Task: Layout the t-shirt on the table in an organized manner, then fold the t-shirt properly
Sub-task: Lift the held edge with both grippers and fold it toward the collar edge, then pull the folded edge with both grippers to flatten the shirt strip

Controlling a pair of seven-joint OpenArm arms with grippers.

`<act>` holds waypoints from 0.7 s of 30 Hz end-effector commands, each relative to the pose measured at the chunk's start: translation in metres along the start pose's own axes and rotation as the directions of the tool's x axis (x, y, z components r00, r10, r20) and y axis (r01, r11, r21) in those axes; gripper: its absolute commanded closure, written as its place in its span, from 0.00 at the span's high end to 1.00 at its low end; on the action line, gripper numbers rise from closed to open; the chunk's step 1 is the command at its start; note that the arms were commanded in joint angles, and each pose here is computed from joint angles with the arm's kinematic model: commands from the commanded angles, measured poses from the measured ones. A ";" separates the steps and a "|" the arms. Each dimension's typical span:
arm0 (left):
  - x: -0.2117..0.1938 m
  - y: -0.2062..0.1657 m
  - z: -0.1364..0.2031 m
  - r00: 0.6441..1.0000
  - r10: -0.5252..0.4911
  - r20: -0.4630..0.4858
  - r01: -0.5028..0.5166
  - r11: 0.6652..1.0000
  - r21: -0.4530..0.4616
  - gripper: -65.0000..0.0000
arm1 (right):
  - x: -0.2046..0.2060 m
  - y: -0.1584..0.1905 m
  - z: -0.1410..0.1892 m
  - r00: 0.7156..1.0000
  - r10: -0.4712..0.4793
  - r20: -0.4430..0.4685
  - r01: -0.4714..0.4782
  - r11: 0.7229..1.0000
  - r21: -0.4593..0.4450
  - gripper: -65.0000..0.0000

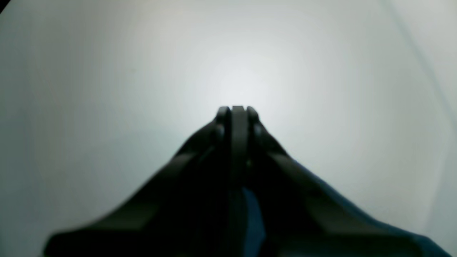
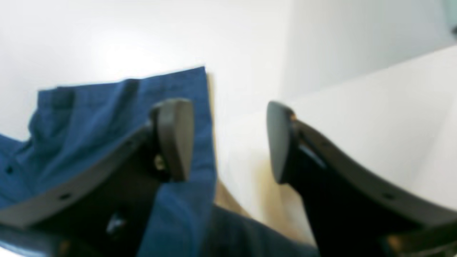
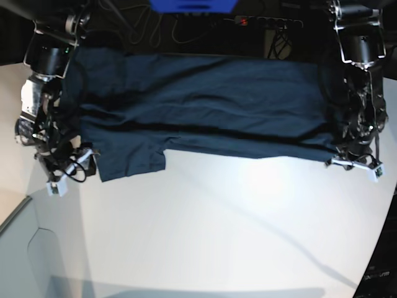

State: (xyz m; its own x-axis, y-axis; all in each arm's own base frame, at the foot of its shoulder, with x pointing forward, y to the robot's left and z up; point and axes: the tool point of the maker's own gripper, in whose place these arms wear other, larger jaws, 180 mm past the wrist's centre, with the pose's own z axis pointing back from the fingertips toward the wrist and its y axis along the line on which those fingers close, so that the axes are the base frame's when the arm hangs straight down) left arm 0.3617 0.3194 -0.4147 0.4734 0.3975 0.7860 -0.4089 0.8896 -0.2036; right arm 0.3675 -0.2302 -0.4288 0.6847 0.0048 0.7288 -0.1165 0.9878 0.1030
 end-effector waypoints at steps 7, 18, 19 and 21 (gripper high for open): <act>0.023 -0.001 0.000 0.998 -0.004 0.060 0.004 1.000 -0.003 0.00 | 0.004 0.023 -0.022 0.993 0.104 -0.050 -0.099 0.991 0.088 0.57; 0.023 0.000 -0.001 0.998 -0.003 0.060 0.004 1.000 -0.002 0.00 | 0.002 0.015 -0.031 0.999 0.037 0.012 -0.038 0.998 0.046 0.57; 0.023 0.000 -0.001 0.998 -0.003 0.060 0.004 1.000 -0.002 0.00 | 0.004 0.012 -0.031 0.999 0.028 0.022 -0.029 0.999 0.025 0.57; 0.023 0.000 -0.001 0.998 -0.003 0.060 0.004 1.000 -0.002 0.00 | 0.006 0.001 -0.029 0.999 0.028 0.032 -0.028 1.000 -0.003 0.57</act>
State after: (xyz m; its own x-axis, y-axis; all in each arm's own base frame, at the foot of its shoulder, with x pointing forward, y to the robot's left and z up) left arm 0.3618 0.3196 -0.4156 0.4741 0.3992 0.7848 -0.4109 0.8886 -0.2038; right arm 0.3759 -0.2126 -0.4627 0.7051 0.0324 0.7084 -0.1480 0.9837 0.1023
